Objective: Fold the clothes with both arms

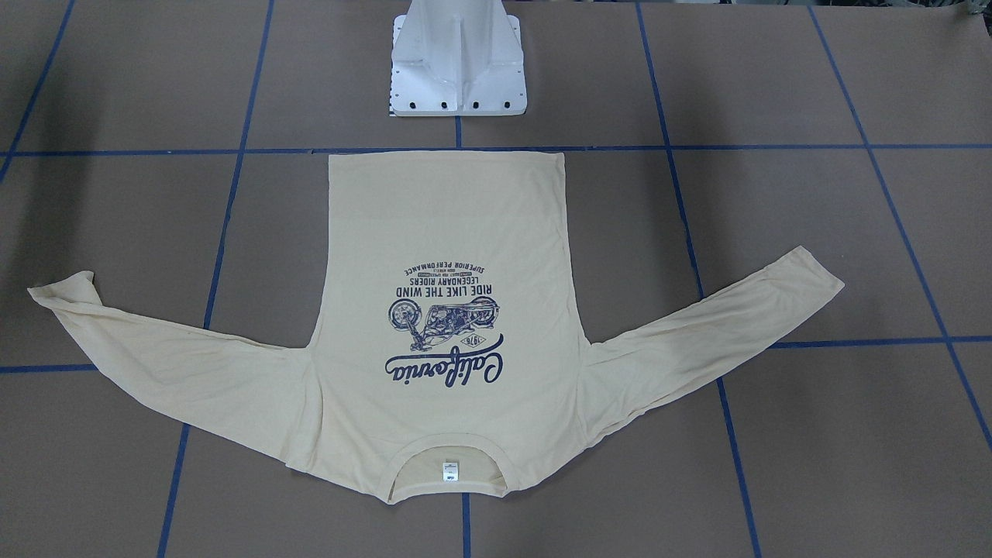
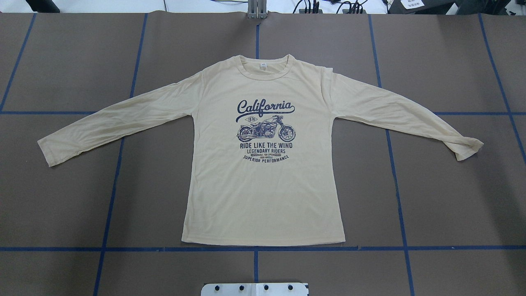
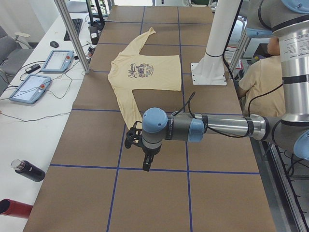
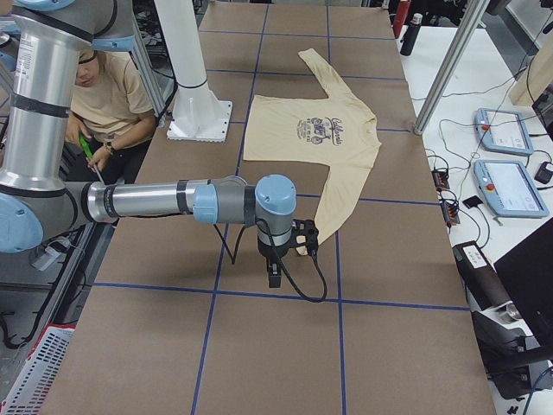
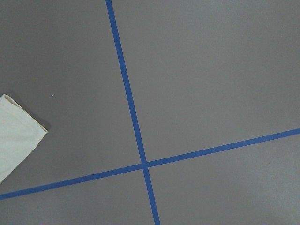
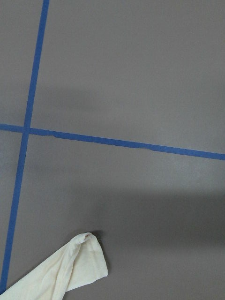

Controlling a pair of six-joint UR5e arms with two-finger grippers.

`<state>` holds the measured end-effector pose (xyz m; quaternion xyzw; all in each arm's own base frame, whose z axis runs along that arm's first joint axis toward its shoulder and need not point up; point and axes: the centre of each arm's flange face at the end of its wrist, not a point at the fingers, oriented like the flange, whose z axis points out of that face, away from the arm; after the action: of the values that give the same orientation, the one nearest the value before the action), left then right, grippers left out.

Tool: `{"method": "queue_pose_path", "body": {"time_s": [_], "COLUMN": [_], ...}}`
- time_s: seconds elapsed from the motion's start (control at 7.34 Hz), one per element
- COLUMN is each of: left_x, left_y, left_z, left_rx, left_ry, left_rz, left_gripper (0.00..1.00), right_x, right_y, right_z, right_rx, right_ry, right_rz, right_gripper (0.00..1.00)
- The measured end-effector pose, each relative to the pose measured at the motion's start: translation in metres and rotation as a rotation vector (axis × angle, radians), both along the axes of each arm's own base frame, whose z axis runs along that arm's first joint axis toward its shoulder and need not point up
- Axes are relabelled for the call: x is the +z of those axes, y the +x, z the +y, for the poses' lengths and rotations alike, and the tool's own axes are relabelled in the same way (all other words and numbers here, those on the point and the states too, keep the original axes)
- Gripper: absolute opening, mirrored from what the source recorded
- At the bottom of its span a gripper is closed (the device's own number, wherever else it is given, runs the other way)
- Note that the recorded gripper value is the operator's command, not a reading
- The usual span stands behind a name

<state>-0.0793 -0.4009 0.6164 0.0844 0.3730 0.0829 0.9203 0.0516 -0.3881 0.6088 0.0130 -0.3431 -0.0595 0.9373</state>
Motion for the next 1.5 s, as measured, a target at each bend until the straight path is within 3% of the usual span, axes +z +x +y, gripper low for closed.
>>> {"method": "queue_pose_path", "body": {"time_s": [0.41, 0.82, 1.36, 1.5], "left_x": [-0.006, -0.031, -0.065, -0.074], "left_y": [0.000, 0.000, -0.001, -0.002], "left_z": [-0.001, -0.005, -0.029, -0.036], "left_rx": [0.001, -0.002, -0.007, -0.009], "left_ry": [0.013, 0.074, 0.180, 0.205], "left_rz": [0.000, -0.001, -0.010, -0.011], "left_gripper": [1.00, 1.00, 1.00, 1.00], "right_x": [-0.001, -0.015, -0.048, -0.062], "right_y": [0.000, 0.000, 0.000, 0.001], "right_z": [0.000, -0.005, -0.018, -0.028], "right_rx": [0.000, -0.001, 0.001, 0.004], "right_ry": [0.003, 0.038, 0.196, 0.268], "right_rz": [0.000, 0.000, 0.002, 0.018], "right_gripper": [1.00, 1.00, 1.00, 1.00]}}
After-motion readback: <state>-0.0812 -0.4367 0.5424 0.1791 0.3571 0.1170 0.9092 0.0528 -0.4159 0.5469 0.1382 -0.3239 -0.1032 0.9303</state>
